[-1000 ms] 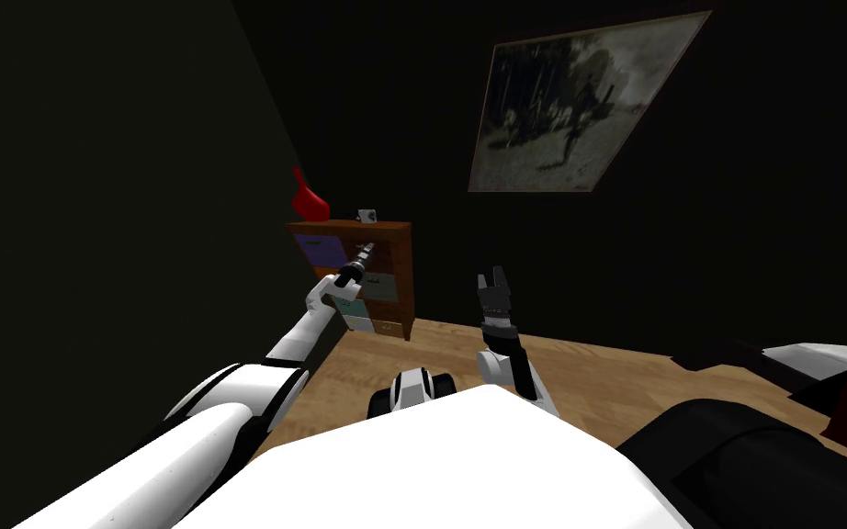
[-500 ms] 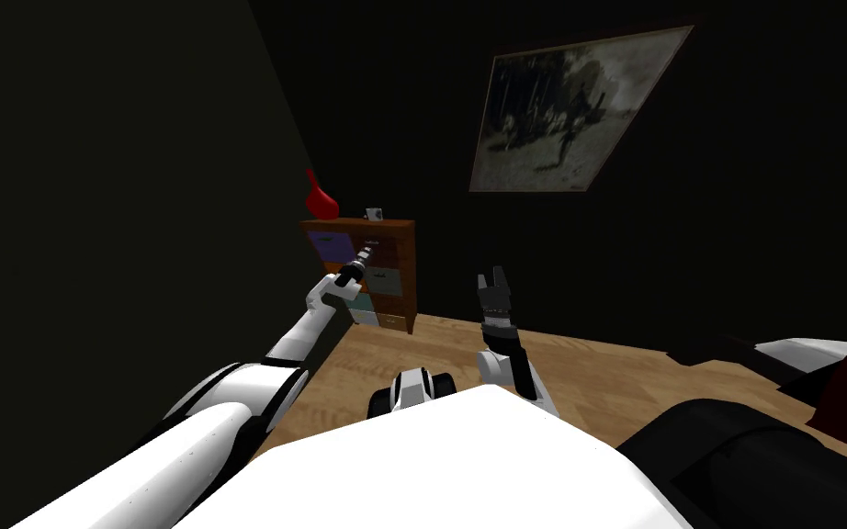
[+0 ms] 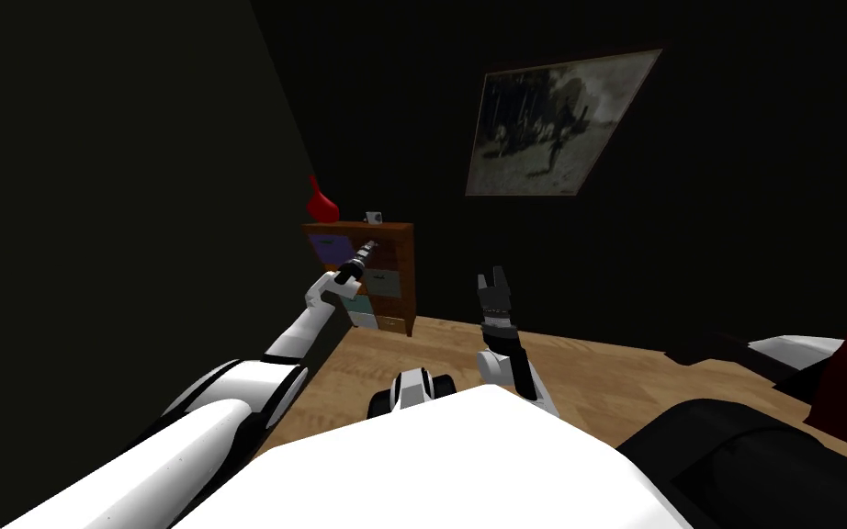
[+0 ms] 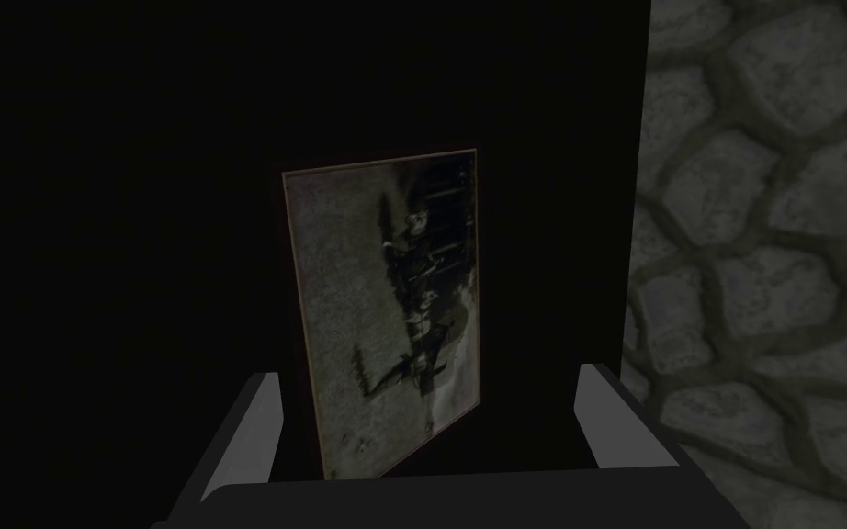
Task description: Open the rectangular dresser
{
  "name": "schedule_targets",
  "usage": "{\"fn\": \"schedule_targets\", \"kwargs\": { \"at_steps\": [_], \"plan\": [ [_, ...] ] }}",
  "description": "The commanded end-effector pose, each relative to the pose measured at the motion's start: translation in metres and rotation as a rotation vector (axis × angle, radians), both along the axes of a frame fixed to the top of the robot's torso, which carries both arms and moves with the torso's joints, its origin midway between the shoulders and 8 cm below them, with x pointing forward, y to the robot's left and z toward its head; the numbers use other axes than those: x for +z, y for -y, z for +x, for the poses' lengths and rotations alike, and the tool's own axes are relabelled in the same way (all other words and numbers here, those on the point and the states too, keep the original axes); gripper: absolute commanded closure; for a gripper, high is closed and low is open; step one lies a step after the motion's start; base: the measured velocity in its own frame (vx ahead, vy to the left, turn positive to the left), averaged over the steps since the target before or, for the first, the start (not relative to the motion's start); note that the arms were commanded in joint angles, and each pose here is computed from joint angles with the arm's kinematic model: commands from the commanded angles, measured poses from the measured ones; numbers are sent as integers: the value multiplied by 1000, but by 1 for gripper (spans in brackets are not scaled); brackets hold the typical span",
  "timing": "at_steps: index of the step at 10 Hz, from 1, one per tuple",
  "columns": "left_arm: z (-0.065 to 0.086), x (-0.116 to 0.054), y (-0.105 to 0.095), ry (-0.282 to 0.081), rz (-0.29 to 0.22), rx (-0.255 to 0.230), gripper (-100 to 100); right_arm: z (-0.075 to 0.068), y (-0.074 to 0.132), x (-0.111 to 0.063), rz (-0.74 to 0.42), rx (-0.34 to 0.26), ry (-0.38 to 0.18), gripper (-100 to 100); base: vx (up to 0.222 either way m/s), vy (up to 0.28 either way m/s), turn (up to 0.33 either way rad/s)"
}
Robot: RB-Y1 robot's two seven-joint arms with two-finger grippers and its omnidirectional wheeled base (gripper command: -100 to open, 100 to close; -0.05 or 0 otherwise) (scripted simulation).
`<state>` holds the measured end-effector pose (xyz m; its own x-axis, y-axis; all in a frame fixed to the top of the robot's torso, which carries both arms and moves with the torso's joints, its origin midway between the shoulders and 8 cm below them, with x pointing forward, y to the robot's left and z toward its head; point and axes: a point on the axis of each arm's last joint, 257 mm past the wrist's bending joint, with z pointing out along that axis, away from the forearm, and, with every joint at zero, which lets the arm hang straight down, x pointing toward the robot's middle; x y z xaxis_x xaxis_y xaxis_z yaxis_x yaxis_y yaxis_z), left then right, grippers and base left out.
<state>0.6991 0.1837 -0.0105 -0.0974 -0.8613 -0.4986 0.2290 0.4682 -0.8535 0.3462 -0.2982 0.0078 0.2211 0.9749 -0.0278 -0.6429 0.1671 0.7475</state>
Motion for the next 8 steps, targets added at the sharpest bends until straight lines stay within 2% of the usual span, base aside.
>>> {"fn": "schedule_targets", "kwargs": {
  "at_steps": [1, 2, 3, 7, 8],
  "plan": [
    [4, 7, -4, -7, 6, 16, -100, 0, 0, 0, 0, 0, 0, 0, 169, -31, -43],
    [2, 6, -3, -3, 5, 11, -100, 0, 0, 0, 0, 0, 0, 0, 82, -17, -6],
    [8, 10, -18, -2, 6, 47, -100, 0, 0, 0, 0, 0, 0, 0, 5, 21, -222],
    [18, 14, -47, 0, 6, 113, -100, 0, 0, 0, 0, 0, 0, 0, -43, 55, -188],
    [22, 16, -62, -2, 5, 145, -100, 0, 0, 0, 0, 0, 0, 0, -46, 57, -246]
  ]
}}
